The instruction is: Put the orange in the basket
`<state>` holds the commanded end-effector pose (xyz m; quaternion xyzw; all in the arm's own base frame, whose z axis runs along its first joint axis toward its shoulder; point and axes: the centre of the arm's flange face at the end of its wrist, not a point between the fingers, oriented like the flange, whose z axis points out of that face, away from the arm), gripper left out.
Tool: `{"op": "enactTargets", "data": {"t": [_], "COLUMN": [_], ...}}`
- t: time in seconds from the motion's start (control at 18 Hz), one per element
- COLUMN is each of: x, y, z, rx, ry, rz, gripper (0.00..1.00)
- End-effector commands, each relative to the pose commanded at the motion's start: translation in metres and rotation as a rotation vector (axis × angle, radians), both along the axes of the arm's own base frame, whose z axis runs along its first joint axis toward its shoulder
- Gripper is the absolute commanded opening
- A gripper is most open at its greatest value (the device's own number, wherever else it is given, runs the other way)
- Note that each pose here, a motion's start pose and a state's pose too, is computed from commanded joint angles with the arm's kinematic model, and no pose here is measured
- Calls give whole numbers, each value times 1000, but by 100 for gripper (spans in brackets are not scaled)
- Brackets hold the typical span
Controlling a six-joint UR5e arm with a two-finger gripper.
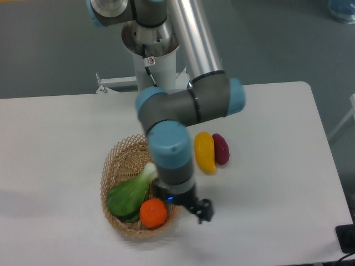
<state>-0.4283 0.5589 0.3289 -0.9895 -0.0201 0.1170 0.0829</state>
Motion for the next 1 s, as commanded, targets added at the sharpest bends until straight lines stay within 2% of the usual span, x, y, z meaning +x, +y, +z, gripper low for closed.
{"op": "enactTargets", "data": {"t": [0.11, 0.33, 0.44, 0.5, 0.78, 1.0], "x": [-16, -35, -42, -47, -67, -77], "y": [-24, -65, -88, -104, -148, -163], "z": [2, 8, 5, 6, -10, -13], "rx": [0, 73, 123, 128, 63, -97], "ry": [-8, -70, -122, -124, -110, -70], "rz": [-8, -21, 3, 7, -144, -225], "gripper": [100, 100, 100, 100, 100, 100]}}
